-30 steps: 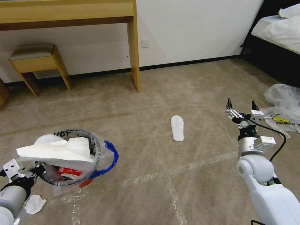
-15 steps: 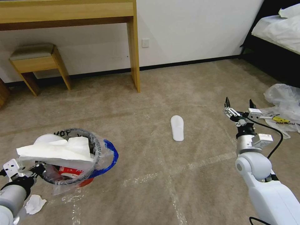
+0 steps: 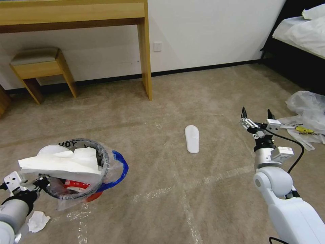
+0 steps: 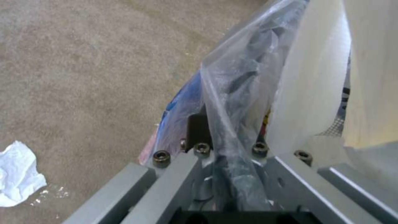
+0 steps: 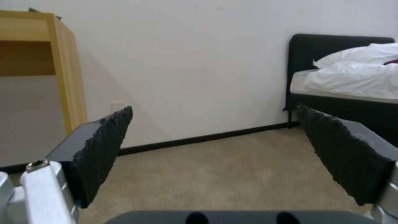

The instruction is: Pick up the trash bin and place the garbage on the floor into it.

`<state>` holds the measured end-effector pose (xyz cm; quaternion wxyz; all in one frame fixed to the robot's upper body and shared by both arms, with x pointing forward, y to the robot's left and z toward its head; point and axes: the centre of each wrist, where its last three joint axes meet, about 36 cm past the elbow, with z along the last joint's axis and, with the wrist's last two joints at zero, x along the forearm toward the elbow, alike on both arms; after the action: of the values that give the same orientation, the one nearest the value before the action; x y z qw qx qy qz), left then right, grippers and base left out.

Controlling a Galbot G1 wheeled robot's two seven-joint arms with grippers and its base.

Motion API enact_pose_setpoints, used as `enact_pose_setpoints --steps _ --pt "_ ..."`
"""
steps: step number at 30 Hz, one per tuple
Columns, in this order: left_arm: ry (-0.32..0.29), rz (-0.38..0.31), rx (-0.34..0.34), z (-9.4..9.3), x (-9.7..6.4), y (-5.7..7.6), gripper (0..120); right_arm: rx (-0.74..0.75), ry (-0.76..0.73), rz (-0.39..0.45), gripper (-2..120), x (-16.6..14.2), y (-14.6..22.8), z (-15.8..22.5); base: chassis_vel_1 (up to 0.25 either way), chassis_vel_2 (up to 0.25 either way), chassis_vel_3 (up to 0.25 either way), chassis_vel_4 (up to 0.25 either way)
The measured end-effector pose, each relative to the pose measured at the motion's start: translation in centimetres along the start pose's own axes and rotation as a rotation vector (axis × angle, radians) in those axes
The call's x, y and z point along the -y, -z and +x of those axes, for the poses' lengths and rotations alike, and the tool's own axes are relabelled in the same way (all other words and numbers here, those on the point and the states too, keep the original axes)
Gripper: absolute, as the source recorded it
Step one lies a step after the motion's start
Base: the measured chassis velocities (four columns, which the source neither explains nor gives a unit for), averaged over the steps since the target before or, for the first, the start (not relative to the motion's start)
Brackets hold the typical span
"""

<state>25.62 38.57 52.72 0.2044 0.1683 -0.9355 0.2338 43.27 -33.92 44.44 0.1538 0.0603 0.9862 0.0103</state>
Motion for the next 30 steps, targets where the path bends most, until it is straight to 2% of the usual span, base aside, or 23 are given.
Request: enact_pose_setpoints --steps 9,30 --pt "0.000 -0.005 0.005 0.06 -0.12 0.37 1 0.003 -0.007 -0.008 100 -0.05 0.03 0.16 0.000 0.000 0.000 0.000" --pt "0.001 -0.006 0.003 0.26 -0.05 0.20 1 -0.001 -0.007 -0.013 100 -0.35 -0.06 0.74 0.000 0.000 0.000 0.000"
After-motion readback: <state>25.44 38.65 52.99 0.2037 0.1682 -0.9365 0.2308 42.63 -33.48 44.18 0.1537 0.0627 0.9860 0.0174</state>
